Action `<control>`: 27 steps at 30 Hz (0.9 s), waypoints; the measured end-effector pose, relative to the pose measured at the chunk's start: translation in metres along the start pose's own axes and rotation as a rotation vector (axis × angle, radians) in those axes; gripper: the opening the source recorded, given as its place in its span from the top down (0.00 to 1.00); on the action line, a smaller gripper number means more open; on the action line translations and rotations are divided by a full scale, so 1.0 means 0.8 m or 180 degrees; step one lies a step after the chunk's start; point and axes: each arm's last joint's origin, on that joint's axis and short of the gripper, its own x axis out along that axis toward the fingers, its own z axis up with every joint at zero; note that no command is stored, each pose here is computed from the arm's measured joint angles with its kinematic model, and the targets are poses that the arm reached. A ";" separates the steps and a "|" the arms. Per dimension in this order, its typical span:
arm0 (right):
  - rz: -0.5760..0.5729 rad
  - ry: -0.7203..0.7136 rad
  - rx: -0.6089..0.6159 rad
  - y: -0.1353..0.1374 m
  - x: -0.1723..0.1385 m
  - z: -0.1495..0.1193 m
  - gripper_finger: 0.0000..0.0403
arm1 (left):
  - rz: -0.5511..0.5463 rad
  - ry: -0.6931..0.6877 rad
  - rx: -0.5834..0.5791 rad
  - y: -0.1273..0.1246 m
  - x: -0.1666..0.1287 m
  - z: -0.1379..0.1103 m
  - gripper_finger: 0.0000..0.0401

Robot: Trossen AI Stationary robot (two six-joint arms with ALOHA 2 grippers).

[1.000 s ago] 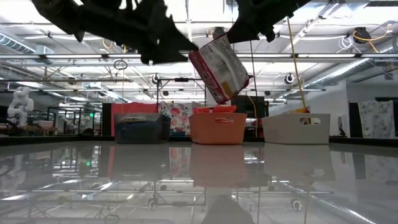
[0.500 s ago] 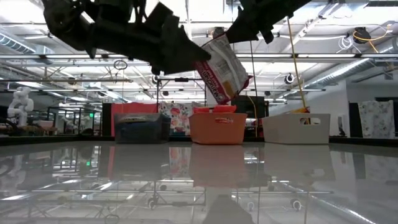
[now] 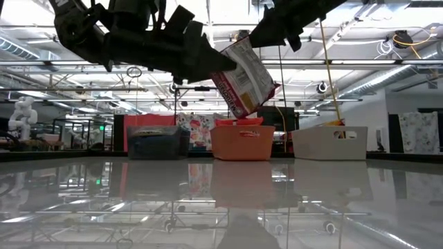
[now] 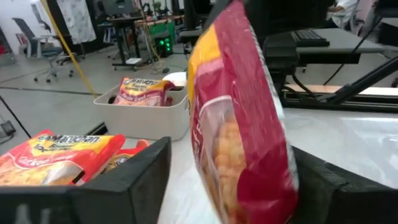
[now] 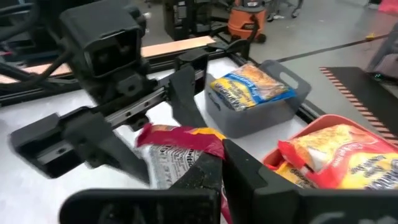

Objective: Sort Maruchan noodles
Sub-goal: Put the red noodle pack into the gray bin

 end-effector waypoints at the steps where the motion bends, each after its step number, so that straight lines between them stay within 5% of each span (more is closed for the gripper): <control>1: 0.0036 0.0008 0.0001 0.000 0.000 0.000 1.00 | 0.0003 -0.0006 0.0007 0.000 0.000 0.000 0.38; 13: 0.0211 0.0051 -0.0006 0.003 0.000 -0.001 1.00 | 0.0025 0.0015 0.0530 0.000 0.000 0.000 0.68; 19: 0.0221 0.0053 -0.0080 0.004 -0.001 -0.001 0.98 | 0.0023 0.0066 0.0690 0.000 0.000 -0.002 0.68; 27: 0.0277 -0.0083 -0.0141 0.003 -0.015 0.009 0.83 | 0.0233 0.0329 0.1021 0.003 -0.001 -0.011 0.67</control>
